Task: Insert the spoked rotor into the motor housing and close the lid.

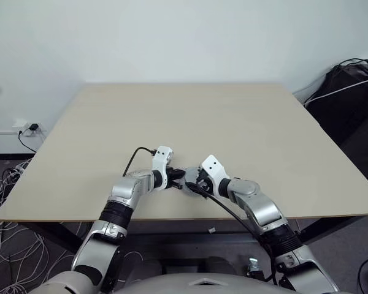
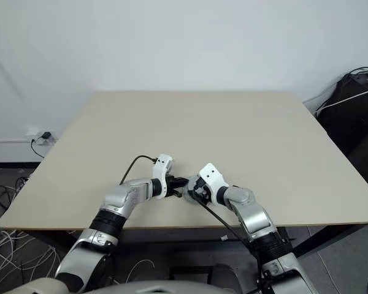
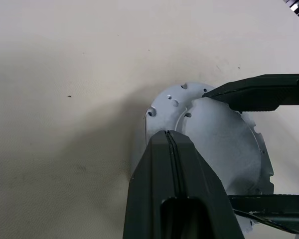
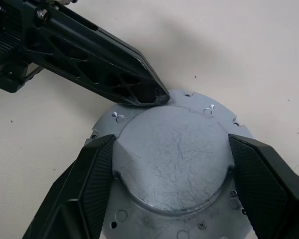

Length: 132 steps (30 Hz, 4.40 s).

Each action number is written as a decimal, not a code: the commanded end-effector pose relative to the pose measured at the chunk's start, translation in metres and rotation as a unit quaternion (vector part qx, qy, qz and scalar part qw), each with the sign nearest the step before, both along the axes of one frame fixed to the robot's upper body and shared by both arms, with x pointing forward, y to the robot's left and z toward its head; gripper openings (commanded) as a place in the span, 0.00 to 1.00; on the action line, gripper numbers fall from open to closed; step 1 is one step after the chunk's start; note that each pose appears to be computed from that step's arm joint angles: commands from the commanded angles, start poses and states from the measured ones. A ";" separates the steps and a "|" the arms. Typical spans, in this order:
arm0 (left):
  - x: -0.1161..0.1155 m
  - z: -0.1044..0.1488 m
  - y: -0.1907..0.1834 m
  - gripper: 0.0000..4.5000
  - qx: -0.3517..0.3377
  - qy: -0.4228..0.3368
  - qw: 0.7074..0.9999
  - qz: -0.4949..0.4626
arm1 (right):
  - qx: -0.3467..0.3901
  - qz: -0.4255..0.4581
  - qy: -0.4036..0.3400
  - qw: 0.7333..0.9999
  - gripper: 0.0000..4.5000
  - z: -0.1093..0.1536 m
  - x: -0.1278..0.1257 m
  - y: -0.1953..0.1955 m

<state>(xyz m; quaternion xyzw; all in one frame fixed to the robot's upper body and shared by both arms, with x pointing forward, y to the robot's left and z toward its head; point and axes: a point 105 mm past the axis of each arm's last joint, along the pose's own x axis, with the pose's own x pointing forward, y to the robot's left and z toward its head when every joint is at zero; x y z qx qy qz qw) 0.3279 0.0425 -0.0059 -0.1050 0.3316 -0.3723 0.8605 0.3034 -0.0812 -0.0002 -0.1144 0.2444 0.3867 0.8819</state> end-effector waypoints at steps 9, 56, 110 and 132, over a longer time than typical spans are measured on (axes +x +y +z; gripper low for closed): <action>-0.009 0.007 -0.016 0.00 -0.036 0.022 0.999 -0.034 | 0.001 0.010 0.003 1.000 0.71 0.000 -0.006 0.005; -0.007 0.007 -0.018 0.00 -0.024 0.013 0.998 -0.048 | 0.350 -0.361 0.198 0.842 1.00 0.024 -0.029 -0.041; -0.010 0.003 -0.012 0.00 -0.017 0.014 0.999 -0.040 | 0.492 -0.291 0.378 0.728 0.28 0.016 -0.026 0.023; -0.006 0.027 -0.014 0.00 -0.075 -0.024 0.997 -0.012 | 0.476 -0.313 0.380 0.728 0.28 0.007 -0.035 0.014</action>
